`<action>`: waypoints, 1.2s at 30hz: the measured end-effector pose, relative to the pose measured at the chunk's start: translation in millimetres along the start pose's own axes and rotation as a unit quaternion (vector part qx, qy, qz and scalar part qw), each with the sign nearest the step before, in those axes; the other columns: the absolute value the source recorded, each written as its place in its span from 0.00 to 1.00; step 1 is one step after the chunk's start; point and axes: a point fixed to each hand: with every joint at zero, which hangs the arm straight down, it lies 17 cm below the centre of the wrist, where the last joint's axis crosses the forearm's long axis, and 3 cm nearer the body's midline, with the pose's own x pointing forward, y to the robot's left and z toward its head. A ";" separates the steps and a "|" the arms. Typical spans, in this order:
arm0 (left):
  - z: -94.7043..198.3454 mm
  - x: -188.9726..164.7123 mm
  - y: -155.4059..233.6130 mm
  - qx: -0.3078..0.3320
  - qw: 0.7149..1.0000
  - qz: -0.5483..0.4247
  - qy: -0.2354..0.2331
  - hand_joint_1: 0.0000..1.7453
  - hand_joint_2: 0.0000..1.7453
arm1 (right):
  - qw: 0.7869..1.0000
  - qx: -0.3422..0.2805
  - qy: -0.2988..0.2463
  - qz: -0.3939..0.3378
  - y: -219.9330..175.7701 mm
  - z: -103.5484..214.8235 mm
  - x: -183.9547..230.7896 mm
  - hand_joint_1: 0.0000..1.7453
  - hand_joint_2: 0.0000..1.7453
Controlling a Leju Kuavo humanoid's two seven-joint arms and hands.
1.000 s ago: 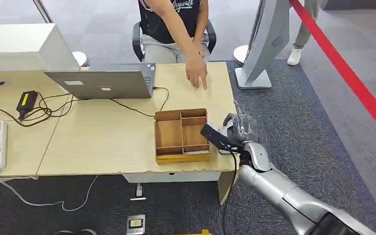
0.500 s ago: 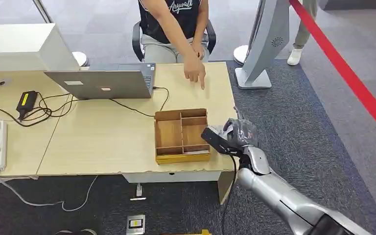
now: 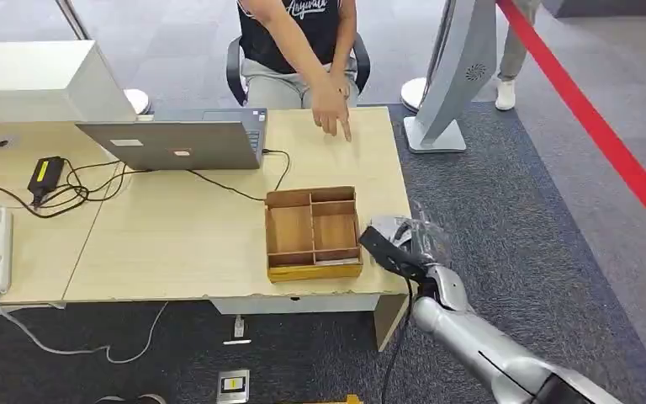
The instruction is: Pass the card to the sensor for recognition and then transmit it.
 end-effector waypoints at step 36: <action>1.2 4.9 -1.4 0.003 1.000 0.001 -0.010 0.00 0.00 | 0.999 0.013 0.033 0.001 17.2 6.2 -28.5 1.00 1.00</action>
